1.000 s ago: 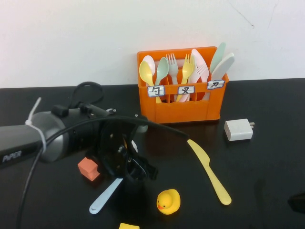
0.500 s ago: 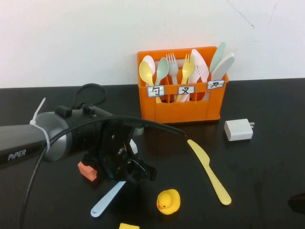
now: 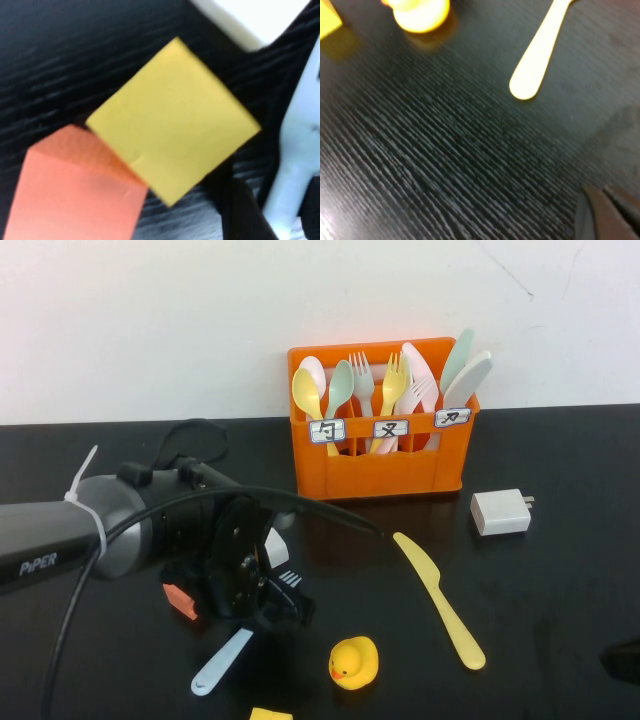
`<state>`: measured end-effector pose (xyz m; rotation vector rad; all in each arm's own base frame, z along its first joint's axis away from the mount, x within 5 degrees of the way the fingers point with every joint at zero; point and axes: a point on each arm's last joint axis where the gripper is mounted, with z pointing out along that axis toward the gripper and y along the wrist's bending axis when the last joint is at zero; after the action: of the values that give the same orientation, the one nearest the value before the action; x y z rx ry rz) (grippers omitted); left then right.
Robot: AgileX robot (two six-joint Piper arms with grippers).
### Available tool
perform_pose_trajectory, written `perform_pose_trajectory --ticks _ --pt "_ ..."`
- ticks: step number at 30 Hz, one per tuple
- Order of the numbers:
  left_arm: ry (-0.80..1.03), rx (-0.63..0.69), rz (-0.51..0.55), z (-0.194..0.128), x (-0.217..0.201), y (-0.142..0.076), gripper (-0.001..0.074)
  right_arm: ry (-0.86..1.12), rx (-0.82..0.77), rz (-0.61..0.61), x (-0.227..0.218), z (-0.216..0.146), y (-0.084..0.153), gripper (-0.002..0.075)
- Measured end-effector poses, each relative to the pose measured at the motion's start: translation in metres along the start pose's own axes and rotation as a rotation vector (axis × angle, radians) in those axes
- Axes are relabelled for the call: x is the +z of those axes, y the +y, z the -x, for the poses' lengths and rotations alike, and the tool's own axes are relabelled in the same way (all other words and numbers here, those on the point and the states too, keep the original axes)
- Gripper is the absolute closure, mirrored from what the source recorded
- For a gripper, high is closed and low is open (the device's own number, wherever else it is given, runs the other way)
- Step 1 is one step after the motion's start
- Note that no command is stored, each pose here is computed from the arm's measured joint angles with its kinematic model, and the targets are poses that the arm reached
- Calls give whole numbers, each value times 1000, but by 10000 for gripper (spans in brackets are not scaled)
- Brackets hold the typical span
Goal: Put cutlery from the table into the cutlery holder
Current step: Pick up the fork
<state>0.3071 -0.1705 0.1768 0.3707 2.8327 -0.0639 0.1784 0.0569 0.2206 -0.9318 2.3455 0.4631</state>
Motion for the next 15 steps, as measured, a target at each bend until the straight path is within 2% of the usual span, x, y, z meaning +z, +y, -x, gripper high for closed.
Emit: perform_pose_trajectory --ticks 7,9,13,15 --pt "43 19 22 -2 2 2 500 -45 -22 10 0 4 1 728" --pt "50 22 25 -3 2 2 527 -50 -22 10 0 5 1 728" --pt "58 27 29 -4 2 2 638 -52 -26 6 0 5 1 728" --pt "60 19 31 -4 2 2 638 -54 -29 7 0 5 1 728"
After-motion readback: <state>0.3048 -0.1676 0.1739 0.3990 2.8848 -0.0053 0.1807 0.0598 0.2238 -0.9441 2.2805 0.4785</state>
